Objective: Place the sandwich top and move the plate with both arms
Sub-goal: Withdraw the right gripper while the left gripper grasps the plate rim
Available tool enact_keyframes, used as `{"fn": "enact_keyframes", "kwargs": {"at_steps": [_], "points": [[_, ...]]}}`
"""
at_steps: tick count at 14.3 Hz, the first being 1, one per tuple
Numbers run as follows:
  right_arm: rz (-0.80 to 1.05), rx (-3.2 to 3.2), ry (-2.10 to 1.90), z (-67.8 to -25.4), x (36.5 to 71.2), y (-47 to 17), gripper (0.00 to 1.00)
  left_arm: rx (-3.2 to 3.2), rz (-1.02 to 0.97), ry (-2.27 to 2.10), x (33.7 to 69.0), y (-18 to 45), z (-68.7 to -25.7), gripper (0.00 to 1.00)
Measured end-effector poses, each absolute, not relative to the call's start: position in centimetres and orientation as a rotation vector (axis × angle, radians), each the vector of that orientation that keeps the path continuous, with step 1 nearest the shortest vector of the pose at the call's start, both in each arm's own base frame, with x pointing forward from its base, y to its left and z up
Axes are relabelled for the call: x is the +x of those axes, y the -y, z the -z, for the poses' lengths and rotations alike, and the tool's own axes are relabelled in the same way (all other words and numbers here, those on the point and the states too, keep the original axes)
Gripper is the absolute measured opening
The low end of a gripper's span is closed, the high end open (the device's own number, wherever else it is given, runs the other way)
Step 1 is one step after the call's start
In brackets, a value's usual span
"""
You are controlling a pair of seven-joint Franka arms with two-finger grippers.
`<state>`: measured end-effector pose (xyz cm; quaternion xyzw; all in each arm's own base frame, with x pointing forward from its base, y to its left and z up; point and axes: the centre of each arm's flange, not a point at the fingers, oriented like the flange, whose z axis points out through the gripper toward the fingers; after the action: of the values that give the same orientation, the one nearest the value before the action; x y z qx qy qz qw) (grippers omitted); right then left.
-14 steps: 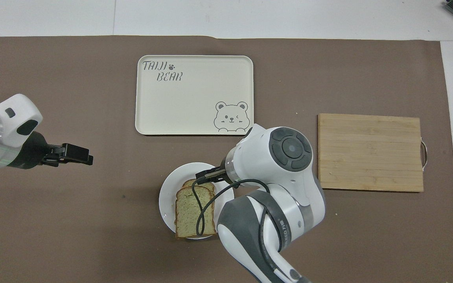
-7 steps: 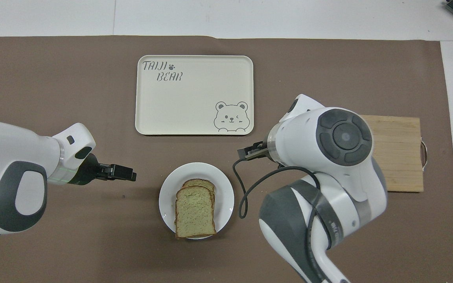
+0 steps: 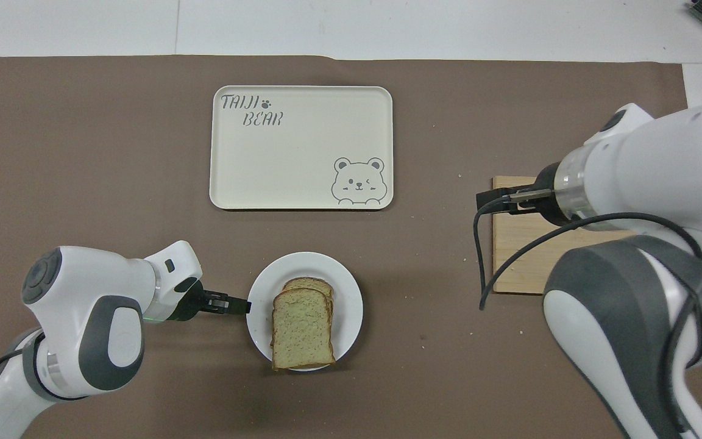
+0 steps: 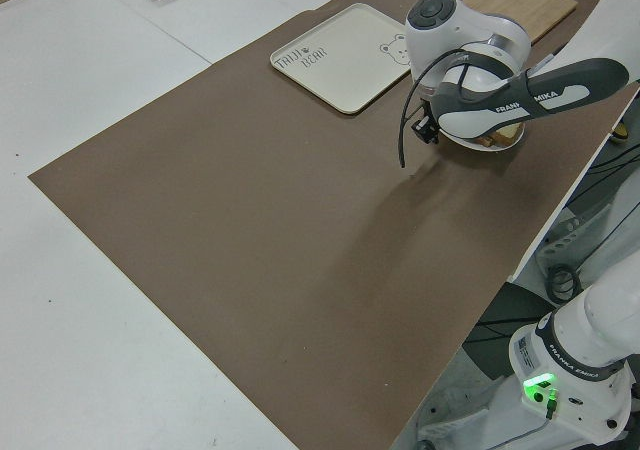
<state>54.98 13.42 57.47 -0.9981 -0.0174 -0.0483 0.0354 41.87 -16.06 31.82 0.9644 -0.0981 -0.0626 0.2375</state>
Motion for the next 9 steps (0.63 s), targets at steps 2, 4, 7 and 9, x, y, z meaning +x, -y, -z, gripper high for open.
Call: {"fn": "enact_keyframes", "kwargs": {"at_steps": [2, 4, 7, 9], "points": [[0.142, -3.092, 0.028, -59.2, 54.9, -11.9, 1.0, 2.618, 0.177, 0.262, 40.9, 15.9, -30.7, 0.44], [0.114, -3.12, 0.006, -60.8, 54.7, -10.6, 1.0, 2.609, 0.176, 0.261, 40.7, 15.9, -30.4, 0.44], [0.085, -3.125, -0.049, -63.4, 54.3, -8.6, 1.0, 2.597, 0.16, 0.261, 40.3, 17.2, -30.3, 0.43], [0.058, -3.129, -0.092, -65.1, 53.9, -7.0, 1.0, 2.6, 0.143, 0.25, 39.8, 18.1, -29.7, 0.41]]}}
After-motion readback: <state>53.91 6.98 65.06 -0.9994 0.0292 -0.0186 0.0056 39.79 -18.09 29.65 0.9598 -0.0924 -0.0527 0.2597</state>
